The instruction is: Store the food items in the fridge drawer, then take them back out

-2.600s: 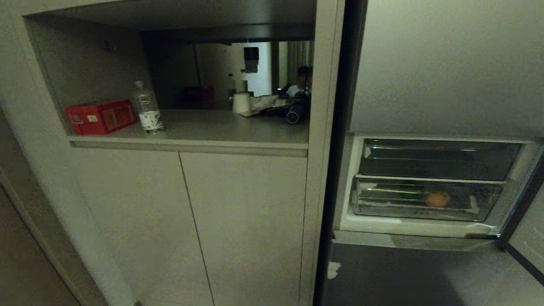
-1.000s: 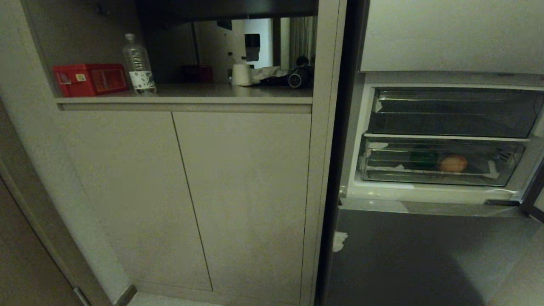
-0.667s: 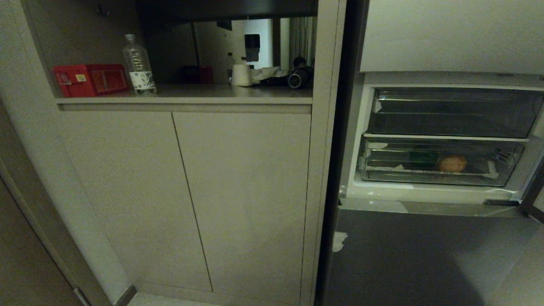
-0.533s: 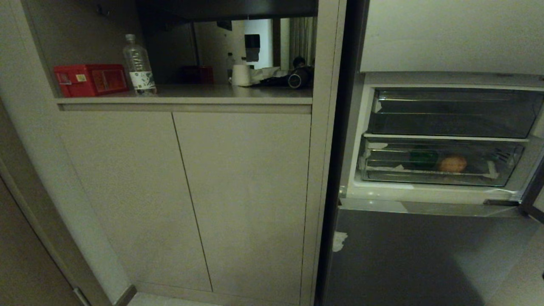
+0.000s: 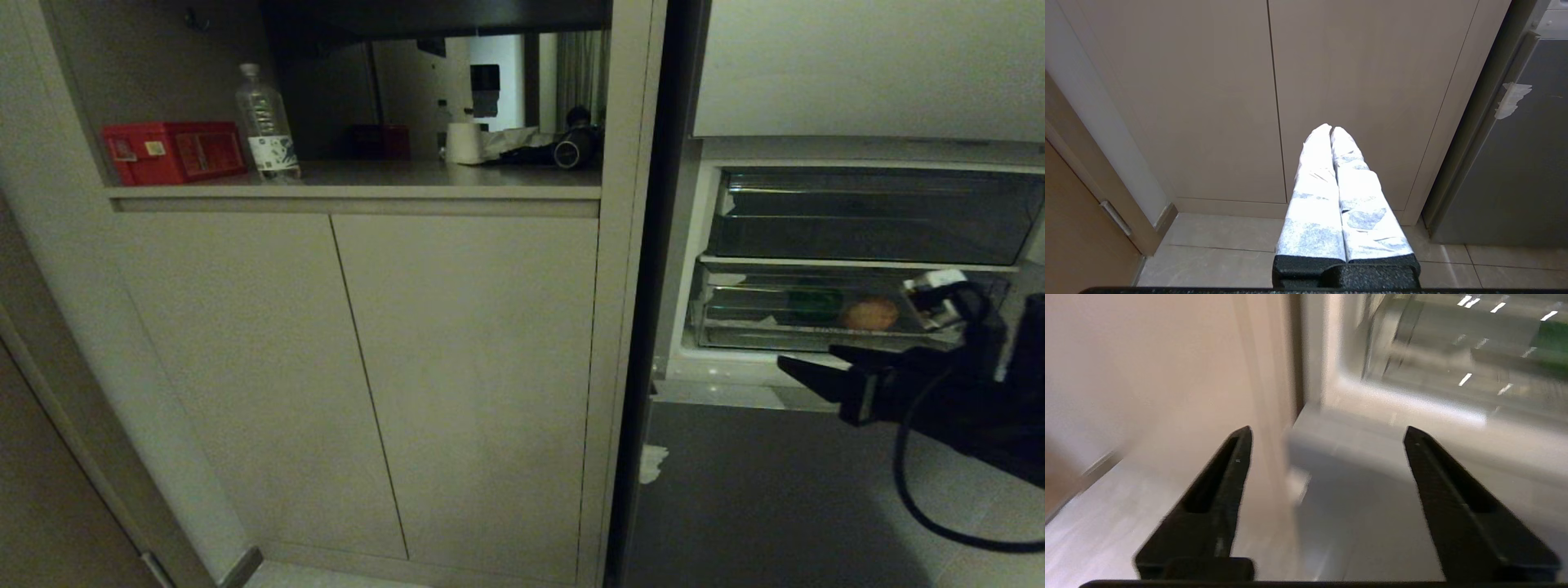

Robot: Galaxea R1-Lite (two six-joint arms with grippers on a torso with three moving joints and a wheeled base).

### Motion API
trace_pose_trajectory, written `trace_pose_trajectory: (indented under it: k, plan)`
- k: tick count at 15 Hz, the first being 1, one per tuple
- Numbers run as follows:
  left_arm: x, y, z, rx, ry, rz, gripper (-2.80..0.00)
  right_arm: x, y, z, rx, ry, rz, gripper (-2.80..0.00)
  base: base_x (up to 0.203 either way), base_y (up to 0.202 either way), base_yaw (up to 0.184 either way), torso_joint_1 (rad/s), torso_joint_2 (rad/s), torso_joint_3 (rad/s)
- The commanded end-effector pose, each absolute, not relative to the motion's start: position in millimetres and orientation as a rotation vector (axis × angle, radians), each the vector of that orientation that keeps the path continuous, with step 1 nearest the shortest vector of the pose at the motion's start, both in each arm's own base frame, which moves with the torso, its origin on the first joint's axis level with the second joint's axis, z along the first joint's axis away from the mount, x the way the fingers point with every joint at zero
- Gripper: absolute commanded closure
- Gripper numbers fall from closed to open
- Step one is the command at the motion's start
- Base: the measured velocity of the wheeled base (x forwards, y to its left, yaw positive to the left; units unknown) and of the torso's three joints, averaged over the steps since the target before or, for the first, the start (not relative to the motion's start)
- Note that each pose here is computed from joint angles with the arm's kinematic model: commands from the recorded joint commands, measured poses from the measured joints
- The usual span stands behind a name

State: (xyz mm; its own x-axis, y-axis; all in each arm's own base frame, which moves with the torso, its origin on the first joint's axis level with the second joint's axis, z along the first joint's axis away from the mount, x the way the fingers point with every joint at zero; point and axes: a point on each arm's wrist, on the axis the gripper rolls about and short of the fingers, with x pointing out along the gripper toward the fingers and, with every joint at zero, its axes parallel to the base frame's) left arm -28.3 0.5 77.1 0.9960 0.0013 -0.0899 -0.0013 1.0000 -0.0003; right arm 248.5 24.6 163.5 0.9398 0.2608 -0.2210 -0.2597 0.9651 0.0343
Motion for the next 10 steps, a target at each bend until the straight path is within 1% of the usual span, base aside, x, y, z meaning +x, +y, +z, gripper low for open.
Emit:
trace_pose_trajectory:
  k: [1, 3, 10]
  plan:
    - [-28.4, 0.5, 77.3, -0.001, 0.09, 0.002, 0.0, 314.1, 38.5, 113.5, -0.011, 0.219, 0.2, -2.8, 0.0, 0.0, 0.0, 0.0, 0.0, 0.0]
    - [-28.3, 0.5, 76.9, -0.001, 0.092, 0.002, 0.0, 335.3, 46.3, 120.1, -0.016, 0.1, 0.13, -2.8, 0.0, 0.0, 0.0, 0.0, 0.0, 0.0]
    - [-28.3, 0.5, 76.9, -0.001, 0.092, 0.002, 0.0, 380.6, 65.2, 106.2, -0.02, 0.061, 0.01, -2.8, 0.0, 0.0, 0.0, 0.0, 0.0, 0.0]
